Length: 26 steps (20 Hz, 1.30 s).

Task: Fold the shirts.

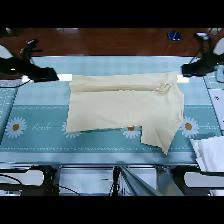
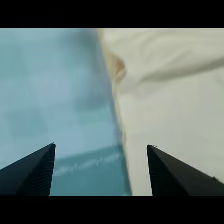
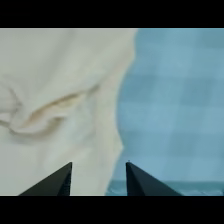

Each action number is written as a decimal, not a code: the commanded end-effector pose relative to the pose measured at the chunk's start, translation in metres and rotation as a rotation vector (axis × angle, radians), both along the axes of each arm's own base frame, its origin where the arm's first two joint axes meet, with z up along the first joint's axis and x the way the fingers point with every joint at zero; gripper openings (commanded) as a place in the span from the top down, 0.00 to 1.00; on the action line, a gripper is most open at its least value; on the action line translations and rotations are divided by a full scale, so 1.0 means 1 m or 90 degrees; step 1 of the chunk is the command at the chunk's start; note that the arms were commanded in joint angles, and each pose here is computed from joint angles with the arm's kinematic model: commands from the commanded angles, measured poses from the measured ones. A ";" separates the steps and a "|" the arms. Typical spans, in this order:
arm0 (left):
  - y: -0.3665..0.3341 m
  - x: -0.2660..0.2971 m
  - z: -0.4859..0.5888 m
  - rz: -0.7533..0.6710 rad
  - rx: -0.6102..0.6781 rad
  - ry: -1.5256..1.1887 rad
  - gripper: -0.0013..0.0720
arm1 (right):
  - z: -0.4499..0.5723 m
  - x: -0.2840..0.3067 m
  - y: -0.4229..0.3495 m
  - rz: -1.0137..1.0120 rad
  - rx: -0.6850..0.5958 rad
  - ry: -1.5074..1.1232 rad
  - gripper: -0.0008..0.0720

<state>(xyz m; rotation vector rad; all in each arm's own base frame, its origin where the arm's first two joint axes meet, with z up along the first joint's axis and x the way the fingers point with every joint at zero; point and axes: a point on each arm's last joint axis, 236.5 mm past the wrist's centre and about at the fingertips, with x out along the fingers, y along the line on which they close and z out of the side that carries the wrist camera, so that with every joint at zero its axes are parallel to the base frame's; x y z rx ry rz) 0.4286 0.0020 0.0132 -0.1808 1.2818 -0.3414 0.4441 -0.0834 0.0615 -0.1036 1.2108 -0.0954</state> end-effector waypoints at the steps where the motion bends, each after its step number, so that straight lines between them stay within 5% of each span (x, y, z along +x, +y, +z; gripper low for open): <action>1: 0.025 -0.089 0.003 0.028 -0.046 0.123 0.11 | 0.028 -0.069 -0.042 -0.075 -0.006 0.038 0.38; 3: -0.007 -0.125 -0.007 0.028 -0.173 0.153 0.08 | 0.005 -0.094 -0.028 -0.094 0.113 0.064 0.23; 7: -0.042 -0.209 -0.037 0.038 -0.306 0.339 0.06 | -0.039 -0.128 -0.011 -0.122 0.230 0.115 0.23; 21: -0.103 -0.188 -0.128 0.065 -0.244 0.359 0.07 | -0.042 -0.132 -0.002 -0.112 0.241 0.103 0.25; 22: -0.107 -0.181 -0.133 0.086 -0.242 0.352 0.12 | -0.042 -0.132 -0.001 -0.112 0.241 0.104 0.25; 25: -0.105 -0.165 -0.143 0.128 -0.221 0.323 0.93 | -0.042 -0.140 0.003 -0.109 0.249 0.126 0.25; 26: -0.106 -0.166 -0.142 0.113 -0.224 0.318 0.92 | -0.040 -0.142 0.004 -0.108 0.249 0.127 0.25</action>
